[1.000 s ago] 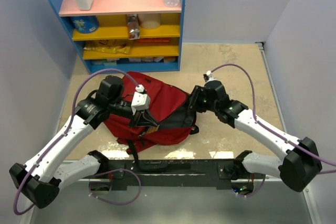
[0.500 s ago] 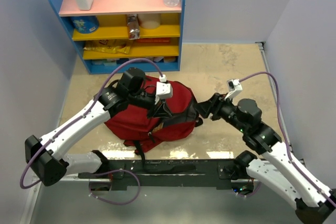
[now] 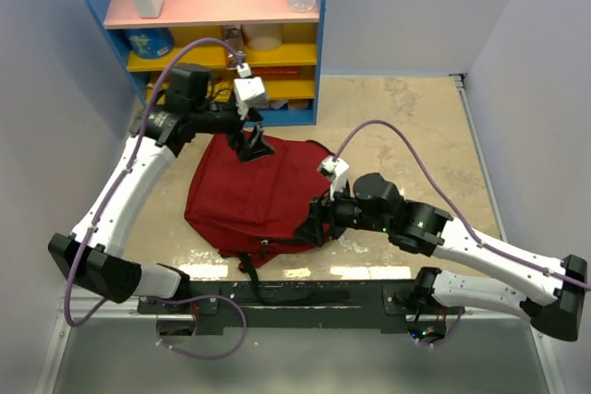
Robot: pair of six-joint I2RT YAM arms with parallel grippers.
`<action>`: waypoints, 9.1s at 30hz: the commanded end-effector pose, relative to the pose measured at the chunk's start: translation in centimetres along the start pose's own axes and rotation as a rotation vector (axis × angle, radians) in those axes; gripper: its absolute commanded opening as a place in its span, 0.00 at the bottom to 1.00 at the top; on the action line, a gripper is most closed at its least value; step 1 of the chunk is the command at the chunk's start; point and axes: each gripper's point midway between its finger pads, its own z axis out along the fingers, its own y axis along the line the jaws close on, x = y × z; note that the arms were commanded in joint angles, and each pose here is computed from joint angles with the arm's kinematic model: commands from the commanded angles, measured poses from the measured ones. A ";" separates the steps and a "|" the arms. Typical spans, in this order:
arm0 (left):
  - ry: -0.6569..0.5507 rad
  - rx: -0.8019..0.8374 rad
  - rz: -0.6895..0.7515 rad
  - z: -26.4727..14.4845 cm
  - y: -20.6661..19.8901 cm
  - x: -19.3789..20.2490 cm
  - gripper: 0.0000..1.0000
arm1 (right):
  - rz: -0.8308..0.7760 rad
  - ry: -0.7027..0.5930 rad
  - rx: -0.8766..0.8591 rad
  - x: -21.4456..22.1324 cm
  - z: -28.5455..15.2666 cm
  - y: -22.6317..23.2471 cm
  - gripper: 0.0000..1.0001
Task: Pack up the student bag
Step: Place the book in the student bag, then zip the student bag at the center of the board.
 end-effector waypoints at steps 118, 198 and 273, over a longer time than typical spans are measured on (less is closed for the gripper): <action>0.249 0.255 0.295 3.7 -11.5 20.5 0.47 | 0.569 0.126 0.337 3.9 1.4 -3.7 0.00; 0.212 0.595 0.435 15.5 -18.3 7.6 0.88 | 0.616 -0.539 0.693 -2.4 -15.6 -13.3 0.39; -0.067 0.145 0.125 22.9 -6.8 -4.5 0.00 | 0.405 -0.524 0.590 -3.2 0.1 -15.6 0.66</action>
